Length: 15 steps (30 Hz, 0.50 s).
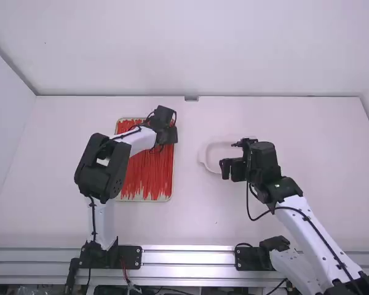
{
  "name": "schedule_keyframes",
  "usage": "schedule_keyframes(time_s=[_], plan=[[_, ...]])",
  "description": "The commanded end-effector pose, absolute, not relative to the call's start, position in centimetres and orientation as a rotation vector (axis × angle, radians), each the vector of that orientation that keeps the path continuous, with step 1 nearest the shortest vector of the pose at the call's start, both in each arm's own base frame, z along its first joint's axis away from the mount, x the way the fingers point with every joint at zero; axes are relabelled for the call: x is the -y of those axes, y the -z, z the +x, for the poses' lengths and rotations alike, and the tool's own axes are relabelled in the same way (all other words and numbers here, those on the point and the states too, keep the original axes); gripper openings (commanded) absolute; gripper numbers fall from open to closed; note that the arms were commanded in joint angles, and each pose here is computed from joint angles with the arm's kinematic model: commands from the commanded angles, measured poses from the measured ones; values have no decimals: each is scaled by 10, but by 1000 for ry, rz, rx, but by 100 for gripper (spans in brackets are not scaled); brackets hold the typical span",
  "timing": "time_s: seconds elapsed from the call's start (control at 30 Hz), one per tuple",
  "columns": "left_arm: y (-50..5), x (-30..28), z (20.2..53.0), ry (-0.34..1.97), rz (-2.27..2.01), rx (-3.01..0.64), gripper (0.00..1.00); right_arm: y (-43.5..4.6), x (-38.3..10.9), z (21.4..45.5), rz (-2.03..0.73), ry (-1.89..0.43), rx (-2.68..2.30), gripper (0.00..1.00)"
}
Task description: Fasten the cable tie
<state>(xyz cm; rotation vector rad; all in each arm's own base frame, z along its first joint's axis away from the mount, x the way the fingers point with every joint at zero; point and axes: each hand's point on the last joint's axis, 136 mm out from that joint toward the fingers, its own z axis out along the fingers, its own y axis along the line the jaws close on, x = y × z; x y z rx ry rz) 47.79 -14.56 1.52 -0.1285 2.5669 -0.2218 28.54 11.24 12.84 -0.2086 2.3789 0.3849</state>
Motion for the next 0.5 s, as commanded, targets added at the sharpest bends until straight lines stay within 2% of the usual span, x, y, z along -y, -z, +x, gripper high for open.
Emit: schedule_keyframes(time_s=[0.0,0.47], plan=[[-6,139,475,207,-152,-2584,15,-140,-116,291,-206,-393,-2355,100],[7,137,466,197,-149,-2601,14,-140,-117,291,-211,-398,-2355,100]])
